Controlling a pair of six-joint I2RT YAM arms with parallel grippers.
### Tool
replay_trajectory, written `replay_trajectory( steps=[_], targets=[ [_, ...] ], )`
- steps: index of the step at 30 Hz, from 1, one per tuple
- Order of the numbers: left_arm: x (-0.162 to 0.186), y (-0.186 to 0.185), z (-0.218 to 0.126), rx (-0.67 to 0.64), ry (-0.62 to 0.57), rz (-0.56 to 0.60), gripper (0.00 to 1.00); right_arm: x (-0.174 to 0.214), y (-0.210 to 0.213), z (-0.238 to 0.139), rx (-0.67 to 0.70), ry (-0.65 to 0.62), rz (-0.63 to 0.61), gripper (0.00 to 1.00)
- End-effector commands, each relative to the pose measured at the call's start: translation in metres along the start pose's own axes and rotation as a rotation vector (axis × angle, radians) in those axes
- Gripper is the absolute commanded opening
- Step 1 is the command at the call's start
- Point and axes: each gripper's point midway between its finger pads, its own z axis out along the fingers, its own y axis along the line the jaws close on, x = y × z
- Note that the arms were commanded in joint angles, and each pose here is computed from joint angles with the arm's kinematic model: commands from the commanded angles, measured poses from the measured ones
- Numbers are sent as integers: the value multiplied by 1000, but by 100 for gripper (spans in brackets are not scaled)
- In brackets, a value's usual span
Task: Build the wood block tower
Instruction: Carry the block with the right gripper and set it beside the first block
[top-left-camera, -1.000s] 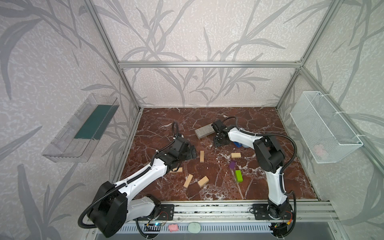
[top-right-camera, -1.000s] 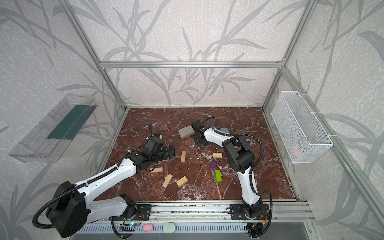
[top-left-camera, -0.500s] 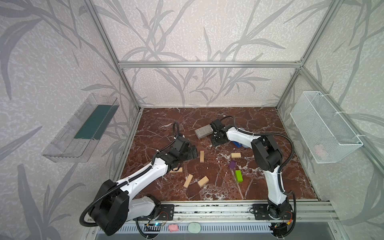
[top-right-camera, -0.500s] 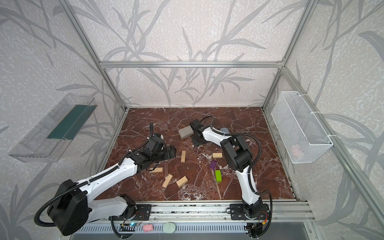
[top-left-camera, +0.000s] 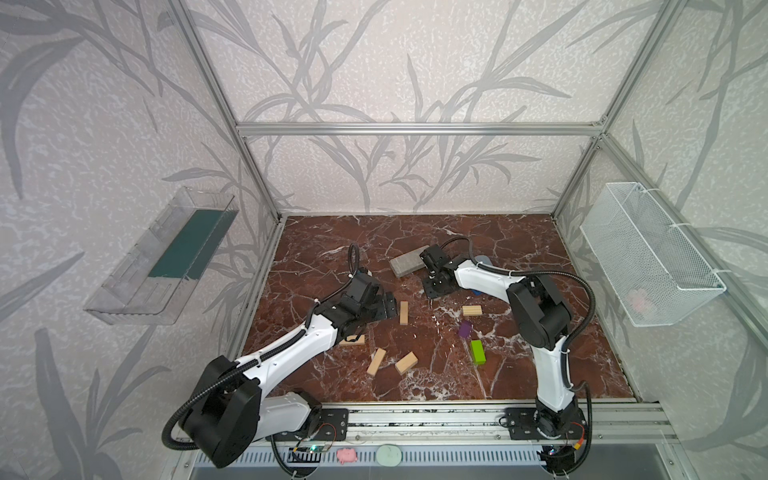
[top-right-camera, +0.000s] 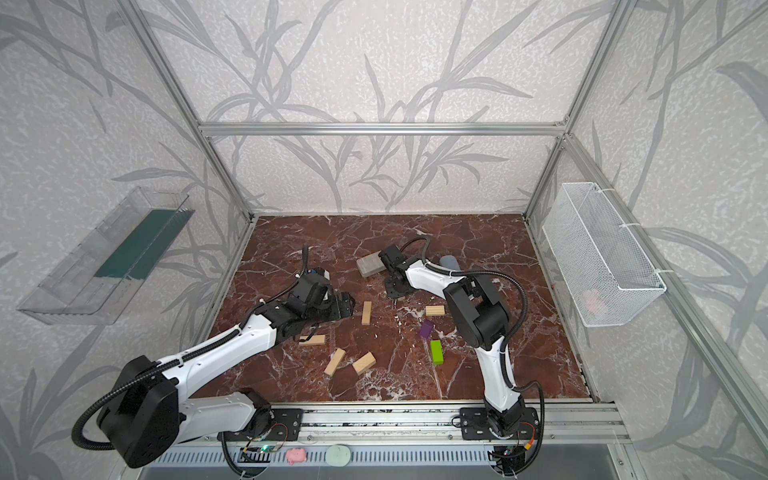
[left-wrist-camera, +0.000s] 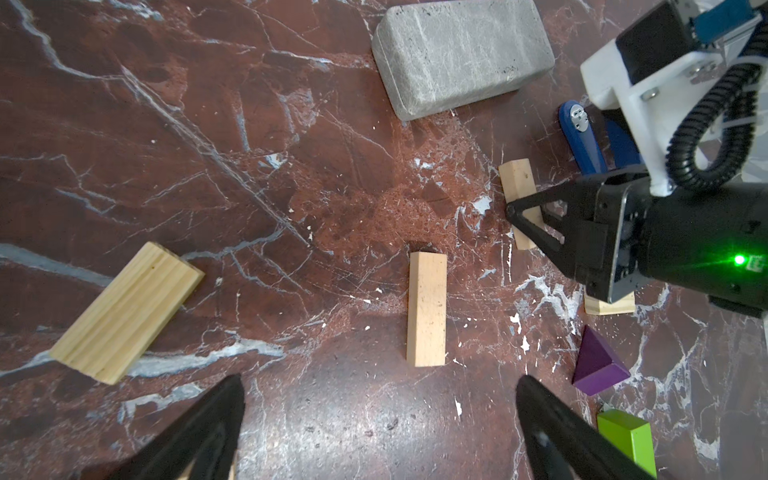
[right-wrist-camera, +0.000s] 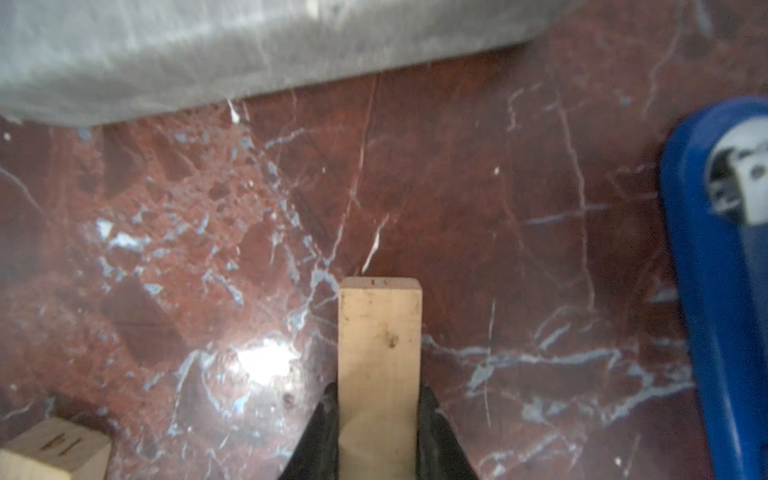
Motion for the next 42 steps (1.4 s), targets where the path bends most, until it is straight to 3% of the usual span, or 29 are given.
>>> replay_trajectory(
  steps=[1,17,35,42],
  targets=[
    [1,-2,-2,16,12,16,99,27,2,-10,0,47,79,23],
    [11,8,-11,16,7,12,100,69,47,-32,-15,4,201,21],
    [21,20,-13,2,1,-5,99,62,68,-19,-18,-11,257,21],
    [22,20,-14,7,2,-1,100,59,72,-25,-28,-23,264,32]
  ],
)
